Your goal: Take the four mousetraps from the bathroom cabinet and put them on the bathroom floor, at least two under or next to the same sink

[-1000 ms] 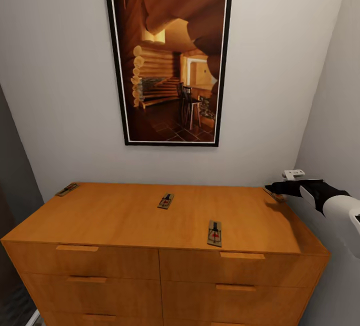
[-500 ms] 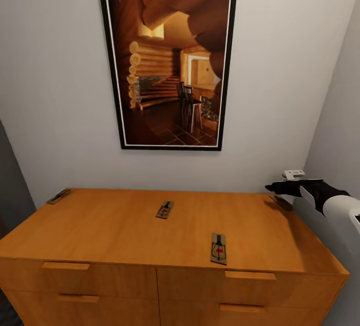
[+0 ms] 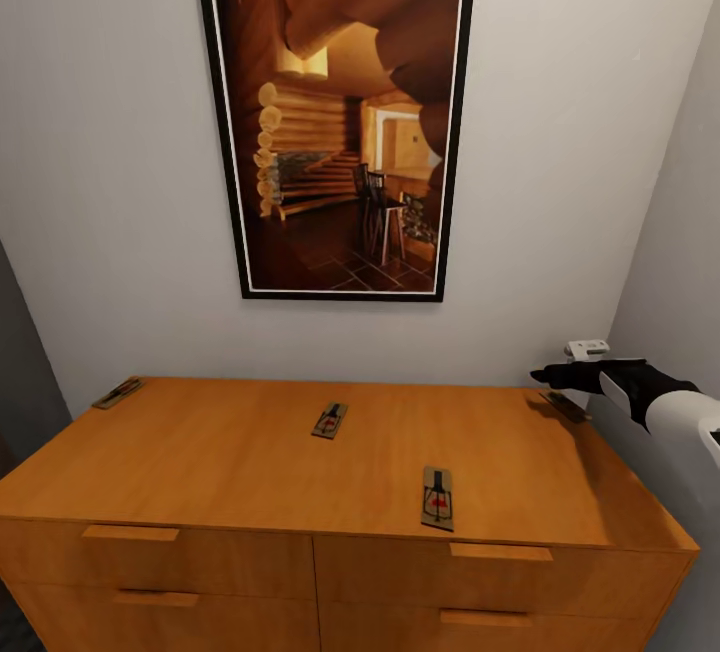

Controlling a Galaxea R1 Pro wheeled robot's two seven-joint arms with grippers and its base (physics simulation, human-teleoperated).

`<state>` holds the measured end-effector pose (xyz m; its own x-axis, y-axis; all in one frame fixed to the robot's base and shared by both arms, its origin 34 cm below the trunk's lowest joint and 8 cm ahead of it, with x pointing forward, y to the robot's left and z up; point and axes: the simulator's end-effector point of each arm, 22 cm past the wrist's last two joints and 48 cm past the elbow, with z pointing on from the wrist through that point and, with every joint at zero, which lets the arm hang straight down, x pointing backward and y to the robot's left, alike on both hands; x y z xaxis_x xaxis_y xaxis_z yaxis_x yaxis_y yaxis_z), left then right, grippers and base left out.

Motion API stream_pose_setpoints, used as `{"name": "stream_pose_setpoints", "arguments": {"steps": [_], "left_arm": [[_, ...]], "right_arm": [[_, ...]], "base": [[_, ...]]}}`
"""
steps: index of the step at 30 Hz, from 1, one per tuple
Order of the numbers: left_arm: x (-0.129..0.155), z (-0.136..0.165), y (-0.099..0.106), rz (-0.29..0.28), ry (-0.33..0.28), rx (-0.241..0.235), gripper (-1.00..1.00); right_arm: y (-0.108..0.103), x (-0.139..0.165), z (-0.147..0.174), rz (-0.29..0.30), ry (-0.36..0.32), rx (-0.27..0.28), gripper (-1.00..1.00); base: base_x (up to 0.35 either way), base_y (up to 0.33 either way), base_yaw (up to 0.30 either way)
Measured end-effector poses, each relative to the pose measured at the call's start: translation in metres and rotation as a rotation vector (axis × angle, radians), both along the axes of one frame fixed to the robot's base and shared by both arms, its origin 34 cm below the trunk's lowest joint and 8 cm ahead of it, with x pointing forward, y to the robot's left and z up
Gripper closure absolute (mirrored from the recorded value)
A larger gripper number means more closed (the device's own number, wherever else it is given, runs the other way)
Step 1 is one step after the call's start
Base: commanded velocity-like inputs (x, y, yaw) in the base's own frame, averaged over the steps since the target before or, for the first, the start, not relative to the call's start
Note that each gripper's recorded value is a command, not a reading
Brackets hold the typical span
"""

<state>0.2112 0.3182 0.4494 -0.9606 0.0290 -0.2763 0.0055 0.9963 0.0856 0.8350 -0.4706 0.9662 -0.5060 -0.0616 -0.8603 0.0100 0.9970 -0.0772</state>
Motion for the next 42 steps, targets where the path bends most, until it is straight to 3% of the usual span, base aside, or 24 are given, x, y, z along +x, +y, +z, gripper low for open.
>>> {"name": "stream_pose_setpoints", "arguments": {"steps": [9,31,42], "left_arm": [[-0.018,-0.003,0.001,0.002,0.039,0.001,-1.00],[-0.028,-0.004,0.001,0.004,0.060,0.002,-1.00],[-0.028,-0.004,0.001,0.004,0.060,0.001,-1.00]], "right_arm": [[0.000,-0.003,-0.008,0.001,0.012,0.000,-1.00],[-0.008,-0.011,-0.023,-0.010,0.034,-0.002,-1.00],[-0.022,-0.020,-0.032,-0.028,0.050,-0.009,-1.00]], "base": [[0.000,0.000,0.000],[0.000,0.000,0.000],[0.000,0.000,0.000]]}}
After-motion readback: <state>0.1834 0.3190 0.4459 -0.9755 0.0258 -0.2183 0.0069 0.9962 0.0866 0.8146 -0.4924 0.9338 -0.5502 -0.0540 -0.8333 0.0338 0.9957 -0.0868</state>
